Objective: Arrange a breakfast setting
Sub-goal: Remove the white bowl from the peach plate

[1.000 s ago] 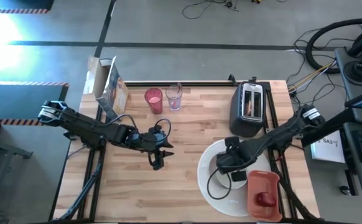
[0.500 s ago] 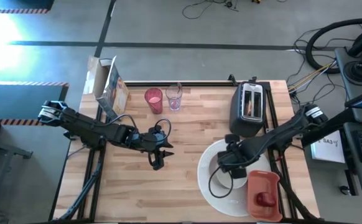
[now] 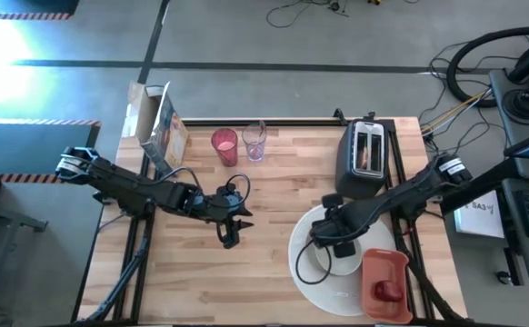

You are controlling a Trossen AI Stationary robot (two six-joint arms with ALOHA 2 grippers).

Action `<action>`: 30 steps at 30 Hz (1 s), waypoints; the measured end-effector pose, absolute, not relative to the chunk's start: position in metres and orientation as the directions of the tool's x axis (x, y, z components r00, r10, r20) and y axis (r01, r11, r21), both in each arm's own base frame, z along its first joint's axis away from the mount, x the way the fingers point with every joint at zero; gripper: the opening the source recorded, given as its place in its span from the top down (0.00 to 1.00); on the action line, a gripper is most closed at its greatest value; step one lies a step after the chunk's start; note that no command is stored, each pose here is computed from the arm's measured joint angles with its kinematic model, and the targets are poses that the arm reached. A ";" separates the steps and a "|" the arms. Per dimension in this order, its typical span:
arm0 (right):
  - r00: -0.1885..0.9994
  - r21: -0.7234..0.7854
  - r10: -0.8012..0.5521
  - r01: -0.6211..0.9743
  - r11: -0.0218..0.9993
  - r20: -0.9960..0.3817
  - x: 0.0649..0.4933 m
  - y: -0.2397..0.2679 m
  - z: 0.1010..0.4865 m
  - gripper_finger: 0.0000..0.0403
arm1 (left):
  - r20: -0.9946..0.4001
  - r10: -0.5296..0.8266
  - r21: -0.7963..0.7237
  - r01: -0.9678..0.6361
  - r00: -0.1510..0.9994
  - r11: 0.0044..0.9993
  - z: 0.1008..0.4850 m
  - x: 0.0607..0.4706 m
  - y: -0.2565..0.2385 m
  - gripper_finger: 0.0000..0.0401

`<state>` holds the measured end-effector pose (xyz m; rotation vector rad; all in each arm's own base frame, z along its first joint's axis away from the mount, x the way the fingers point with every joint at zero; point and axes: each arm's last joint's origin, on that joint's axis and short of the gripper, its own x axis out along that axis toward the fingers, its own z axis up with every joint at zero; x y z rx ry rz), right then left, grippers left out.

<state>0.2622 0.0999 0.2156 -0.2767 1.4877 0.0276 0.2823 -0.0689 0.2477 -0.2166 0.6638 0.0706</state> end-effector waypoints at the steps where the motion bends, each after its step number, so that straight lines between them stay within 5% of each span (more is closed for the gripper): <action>1: 0.085 -0.167 -0.153 -0.194 0.967 -0.984 0.263 0.100 0.214 0.76 | -0.618 -0.004 -0.177 -0.134 0.786 0.975 0.248 0.282 -0.069 0.68; 15: 0.030 -0.018 -0.011 -0.260 0.966 -0.999 0.275 0.105 0.196 0.77 | -0.626 -0.005 -0.172 -0.132 0.780 0.976 0.246 0.281 -0.069 0.68; 24: 0.042 -0.009 0.002 -0.253 0.967 -0.999 0.273 0.104 0.201 0.96 | -0.624 -0.005 -0.173 -0.131 0.782 0.976 0.247 0.282 -0.069 0.68; 30: 0.028 0.059 0.068 -0.249 0.967 -0.997 0.272 0.104 0.204 0.98 | -0.621 -0.006 -0.174 -0.131 0.784 0.976 0.247 0.282 -0.069 0.68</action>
